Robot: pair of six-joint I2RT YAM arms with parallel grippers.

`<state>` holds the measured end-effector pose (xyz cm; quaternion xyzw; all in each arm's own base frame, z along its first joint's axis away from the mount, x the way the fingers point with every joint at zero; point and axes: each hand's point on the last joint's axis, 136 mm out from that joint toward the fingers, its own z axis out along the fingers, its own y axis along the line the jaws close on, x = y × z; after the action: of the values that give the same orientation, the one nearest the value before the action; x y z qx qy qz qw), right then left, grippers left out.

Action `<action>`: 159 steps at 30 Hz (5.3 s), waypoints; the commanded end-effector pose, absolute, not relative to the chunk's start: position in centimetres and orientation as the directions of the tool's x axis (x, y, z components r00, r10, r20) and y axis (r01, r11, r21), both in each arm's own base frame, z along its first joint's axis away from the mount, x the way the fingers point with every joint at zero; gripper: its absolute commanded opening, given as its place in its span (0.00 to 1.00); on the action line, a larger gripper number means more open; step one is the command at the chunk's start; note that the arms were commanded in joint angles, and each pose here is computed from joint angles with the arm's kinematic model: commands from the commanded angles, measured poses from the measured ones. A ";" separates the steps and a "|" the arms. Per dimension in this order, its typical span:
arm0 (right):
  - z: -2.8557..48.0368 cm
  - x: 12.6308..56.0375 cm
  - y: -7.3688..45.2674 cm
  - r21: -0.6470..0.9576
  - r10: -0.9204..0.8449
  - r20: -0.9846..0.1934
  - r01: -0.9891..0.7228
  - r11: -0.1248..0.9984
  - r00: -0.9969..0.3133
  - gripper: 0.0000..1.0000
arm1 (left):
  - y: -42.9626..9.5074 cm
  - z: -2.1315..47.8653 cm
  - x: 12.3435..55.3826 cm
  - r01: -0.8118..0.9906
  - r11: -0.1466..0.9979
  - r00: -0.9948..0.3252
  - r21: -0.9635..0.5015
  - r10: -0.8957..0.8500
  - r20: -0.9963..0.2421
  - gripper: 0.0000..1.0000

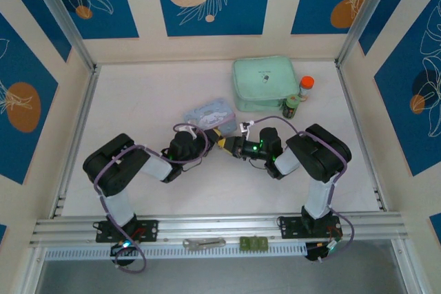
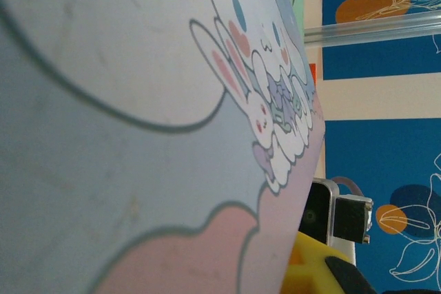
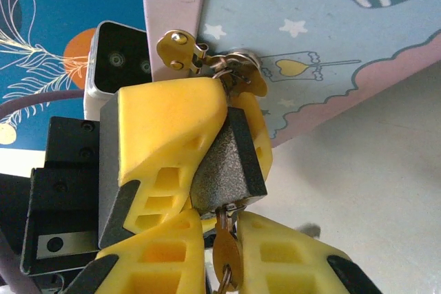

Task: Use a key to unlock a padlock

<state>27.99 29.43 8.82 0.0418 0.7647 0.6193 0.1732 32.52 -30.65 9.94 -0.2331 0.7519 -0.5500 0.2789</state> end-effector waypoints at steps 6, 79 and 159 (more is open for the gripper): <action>8.6 27.8 29.3 0.974 0.270 -0.150 -0.096 0.203 -0.951 0.00 | -32.2 14.4 32.0 0.112 0.182 -0.754 -0.977 -0.625 -0.203 0.00; 18.9 30.3 28.1 0.931 0.036 0.359 0.356 -0.081 -0.932 0.00 | -33.2 20.8 29.0 0.469 0.099 -0.760 -0.878 -0.462 -0.458 0.00; 9.1 25.9 31.5 0.140 -0.446 -0.543 -0.600 0.787 -0.711 0.40 | -30.5 11.4 30.7 -0.018 0.420 -0.809 -0.907 -0.539 -0.234 0.00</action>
<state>25.33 30.52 8.48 -0.2839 0.9174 0.1513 0.2344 30.43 -29.20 9.28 -0.1859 0.8188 -0.4805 0.2532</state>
